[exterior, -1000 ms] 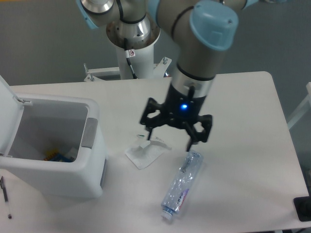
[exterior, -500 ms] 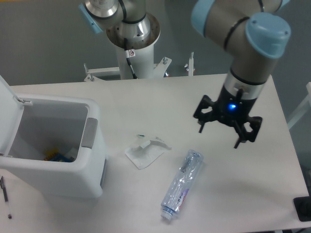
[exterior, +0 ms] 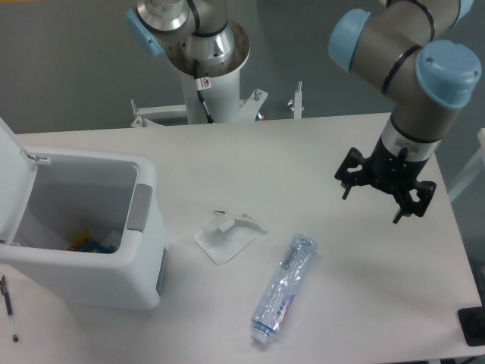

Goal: Open the trash can

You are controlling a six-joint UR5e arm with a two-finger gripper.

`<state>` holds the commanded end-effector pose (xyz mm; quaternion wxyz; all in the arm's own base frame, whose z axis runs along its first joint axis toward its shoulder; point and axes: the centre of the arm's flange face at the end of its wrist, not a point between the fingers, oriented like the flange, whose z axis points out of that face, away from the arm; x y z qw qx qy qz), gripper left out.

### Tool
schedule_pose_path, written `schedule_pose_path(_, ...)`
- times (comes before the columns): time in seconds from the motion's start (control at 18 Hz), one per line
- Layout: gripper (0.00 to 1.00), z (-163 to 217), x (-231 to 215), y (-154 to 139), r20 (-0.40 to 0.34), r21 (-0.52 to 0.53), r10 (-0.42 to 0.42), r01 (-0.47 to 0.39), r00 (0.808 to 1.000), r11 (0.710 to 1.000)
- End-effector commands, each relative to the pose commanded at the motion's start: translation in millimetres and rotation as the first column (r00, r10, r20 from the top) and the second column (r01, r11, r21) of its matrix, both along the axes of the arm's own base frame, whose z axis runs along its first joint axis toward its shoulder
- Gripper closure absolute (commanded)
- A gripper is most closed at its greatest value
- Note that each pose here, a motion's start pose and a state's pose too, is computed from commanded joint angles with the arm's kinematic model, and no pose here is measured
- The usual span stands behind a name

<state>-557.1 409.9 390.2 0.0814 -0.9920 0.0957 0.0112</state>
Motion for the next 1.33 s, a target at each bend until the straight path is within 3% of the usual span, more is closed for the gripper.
schedule_pose_path(0.22, 0.00, -16, -3, -3, -0.051, -0.042, -0.107, 0.105, 0.993, 0.994)
schedule_pose_path(0.61, 0.00, -25, -4, -3, -0.049, -0.057, -0.175, 0.173, 0.983, 0.983)
schedule_pose_path(0.78, 0.00, -28, -1, -3, -0.060, -0.114, -0.229, 0.222, 0.971, 0.968)
schedule_pose_path(1.33, 0.00, -31, 2, -1, -0.056, -0.117, -0.237, 0.229, 0.970, 0.966)
